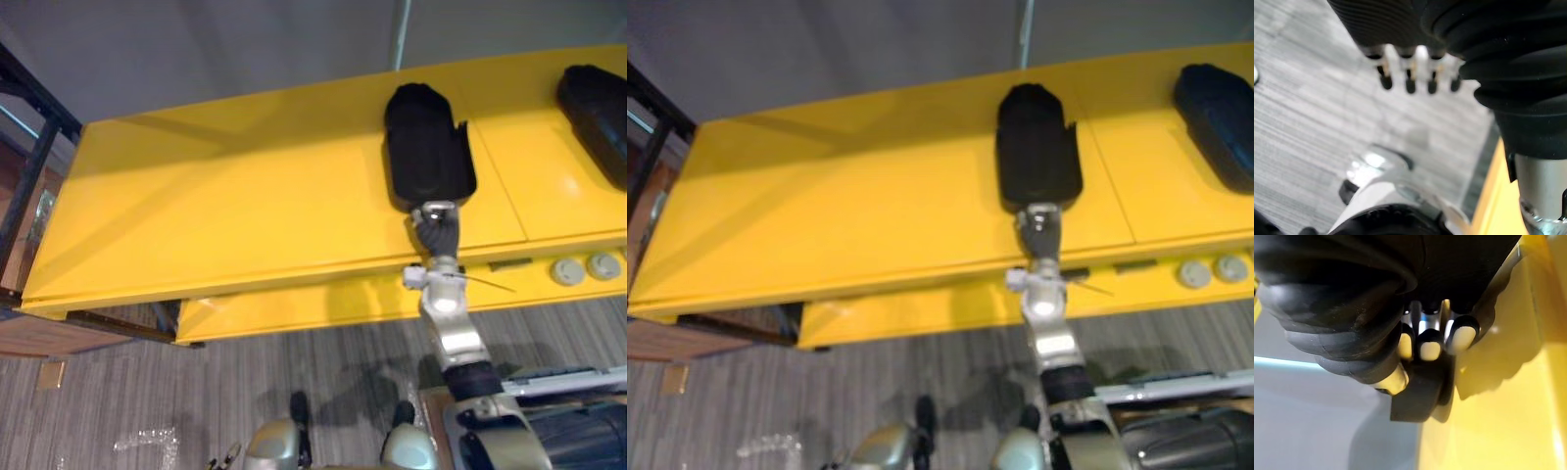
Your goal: Walk over and take plastic housings, then place them on the shelf
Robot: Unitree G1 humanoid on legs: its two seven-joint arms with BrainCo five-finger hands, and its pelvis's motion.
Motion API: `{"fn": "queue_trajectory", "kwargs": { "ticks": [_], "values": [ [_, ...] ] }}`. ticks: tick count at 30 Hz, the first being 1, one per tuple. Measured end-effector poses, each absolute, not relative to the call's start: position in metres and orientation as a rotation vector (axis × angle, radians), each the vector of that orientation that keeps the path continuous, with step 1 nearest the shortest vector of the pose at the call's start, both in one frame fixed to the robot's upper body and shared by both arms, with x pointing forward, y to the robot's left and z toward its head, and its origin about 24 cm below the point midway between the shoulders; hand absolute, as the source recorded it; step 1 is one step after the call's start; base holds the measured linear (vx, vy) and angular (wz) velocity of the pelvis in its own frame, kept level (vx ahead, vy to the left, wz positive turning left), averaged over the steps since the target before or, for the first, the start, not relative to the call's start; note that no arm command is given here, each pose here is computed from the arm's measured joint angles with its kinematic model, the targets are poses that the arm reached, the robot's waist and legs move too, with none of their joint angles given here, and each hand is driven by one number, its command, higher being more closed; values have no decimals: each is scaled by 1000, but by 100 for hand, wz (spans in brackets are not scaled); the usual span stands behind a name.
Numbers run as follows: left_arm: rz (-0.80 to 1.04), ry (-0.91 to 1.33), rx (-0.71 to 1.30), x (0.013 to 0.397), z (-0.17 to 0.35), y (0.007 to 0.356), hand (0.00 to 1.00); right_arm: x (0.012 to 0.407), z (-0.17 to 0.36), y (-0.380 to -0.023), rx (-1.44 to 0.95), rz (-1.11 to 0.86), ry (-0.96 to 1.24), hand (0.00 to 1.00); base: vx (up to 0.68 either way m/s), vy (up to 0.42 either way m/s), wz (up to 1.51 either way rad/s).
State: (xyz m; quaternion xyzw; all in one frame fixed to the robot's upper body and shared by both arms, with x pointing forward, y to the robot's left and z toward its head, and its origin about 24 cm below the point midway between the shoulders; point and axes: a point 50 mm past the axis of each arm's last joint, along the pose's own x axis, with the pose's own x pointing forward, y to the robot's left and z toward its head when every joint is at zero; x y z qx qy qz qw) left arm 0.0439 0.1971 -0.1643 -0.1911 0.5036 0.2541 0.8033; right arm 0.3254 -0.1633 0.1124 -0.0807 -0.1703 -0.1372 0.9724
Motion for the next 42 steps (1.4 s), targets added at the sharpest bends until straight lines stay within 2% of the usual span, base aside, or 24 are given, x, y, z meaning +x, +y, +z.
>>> {"fn": "queue_trajectory", "kwargs": {
  "ticks": [9,10,12,17,19,25,31,36,42],
  "values": [
    [541,1070,-410,46,-164,197,0,325,114,-163,-177,-294,-356,100,0,0,0],
    [541,1067,-409,46,-164,197,0,325,114,-162,-174,-286,-363,0,0,0,0],
    [538,1064,-411,46,-164,197,0,321,116,-159,-172,-259,-386,0,5,-5,-10],
    [551,1066,-379,41,-163,206,0,280,153,-133,-213,45,-652,0,62,-11,-23],
    [546,1053,-335,42,-162,214,0,269,157,-138,-243,76,-681,0,106,-8,-10],
    [558,994,-241,60,-154,235,0,236,141,-195,-265,-127,-600,0,84,17,-38],
    [504,984,-224,75,-154,228,0,201,102,-235,-269,-313,-405,0,-16,7,-43],
    [457,1070,-208,66,-161,217,0,179,71,-244,-213,-384,-260,0,-83,-48,-35],
    [437,1125,-220,61,-165,210,0,169,34,-231,-113,-386,-157,0,-66,-59,-20]
  ]
}}
